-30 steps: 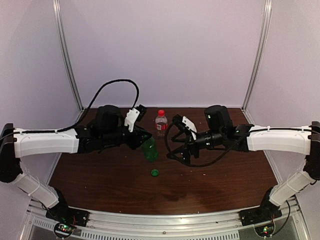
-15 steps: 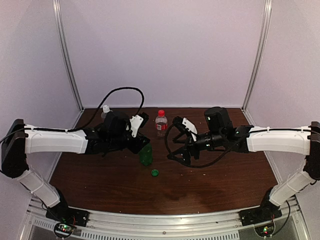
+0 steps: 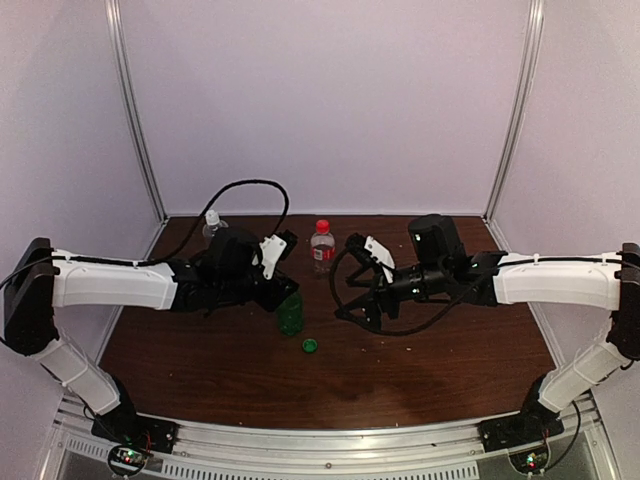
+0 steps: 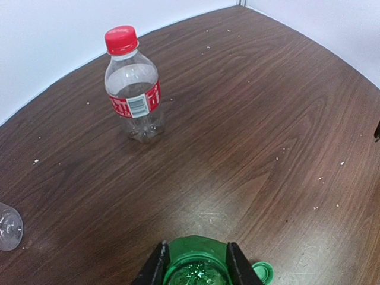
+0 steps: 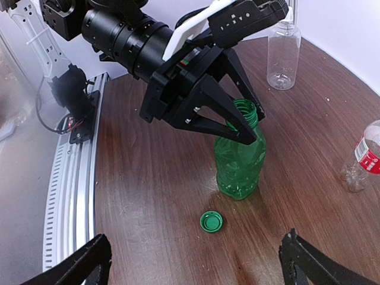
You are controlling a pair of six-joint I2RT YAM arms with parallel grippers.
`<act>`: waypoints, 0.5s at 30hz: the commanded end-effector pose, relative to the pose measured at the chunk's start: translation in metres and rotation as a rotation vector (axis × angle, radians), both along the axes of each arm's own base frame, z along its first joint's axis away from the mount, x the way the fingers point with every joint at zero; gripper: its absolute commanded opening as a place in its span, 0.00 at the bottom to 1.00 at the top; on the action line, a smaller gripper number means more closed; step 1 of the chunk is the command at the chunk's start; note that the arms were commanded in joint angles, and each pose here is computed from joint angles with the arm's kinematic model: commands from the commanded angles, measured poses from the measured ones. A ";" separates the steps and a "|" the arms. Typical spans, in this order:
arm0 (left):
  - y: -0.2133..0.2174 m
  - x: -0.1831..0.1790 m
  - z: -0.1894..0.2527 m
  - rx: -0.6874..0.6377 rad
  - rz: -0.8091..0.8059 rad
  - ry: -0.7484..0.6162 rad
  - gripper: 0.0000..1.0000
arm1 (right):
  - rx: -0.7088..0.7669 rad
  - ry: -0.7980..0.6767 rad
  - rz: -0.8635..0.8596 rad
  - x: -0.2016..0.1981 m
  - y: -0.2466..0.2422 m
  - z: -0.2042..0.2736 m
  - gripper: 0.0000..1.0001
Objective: Unscrew the bottle caps
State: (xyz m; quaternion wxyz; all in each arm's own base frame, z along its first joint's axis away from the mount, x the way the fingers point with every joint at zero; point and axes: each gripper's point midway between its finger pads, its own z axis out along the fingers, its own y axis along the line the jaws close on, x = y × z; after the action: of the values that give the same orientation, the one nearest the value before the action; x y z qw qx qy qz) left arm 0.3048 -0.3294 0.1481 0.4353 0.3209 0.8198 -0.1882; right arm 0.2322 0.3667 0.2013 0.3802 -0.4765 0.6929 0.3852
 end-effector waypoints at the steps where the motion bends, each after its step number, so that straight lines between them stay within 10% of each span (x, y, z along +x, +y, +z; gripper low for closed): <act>1: -0.003 0.004 0.002 -0.033 0.014 -0.020 0.17 | -0.001 -0.013 -0.024 0.003 -0.005 0.003 1.00; 15: 0.007 0.003 0.037 -0.066 0.042 -0.070 0.69 | 0.002 -0.020 -0.033 0.004 -0.006 0.005 1.00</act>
State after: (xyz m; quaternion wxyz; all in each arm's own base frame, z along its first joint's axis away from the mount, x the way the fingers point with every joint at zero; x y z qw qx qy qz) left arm 0.3057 -0.3258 0.1489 0.4375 0.3125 0.8230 -0.1835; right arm 0.2317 0.3659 0.1989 0.3781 -0.4763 0.6946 0.3843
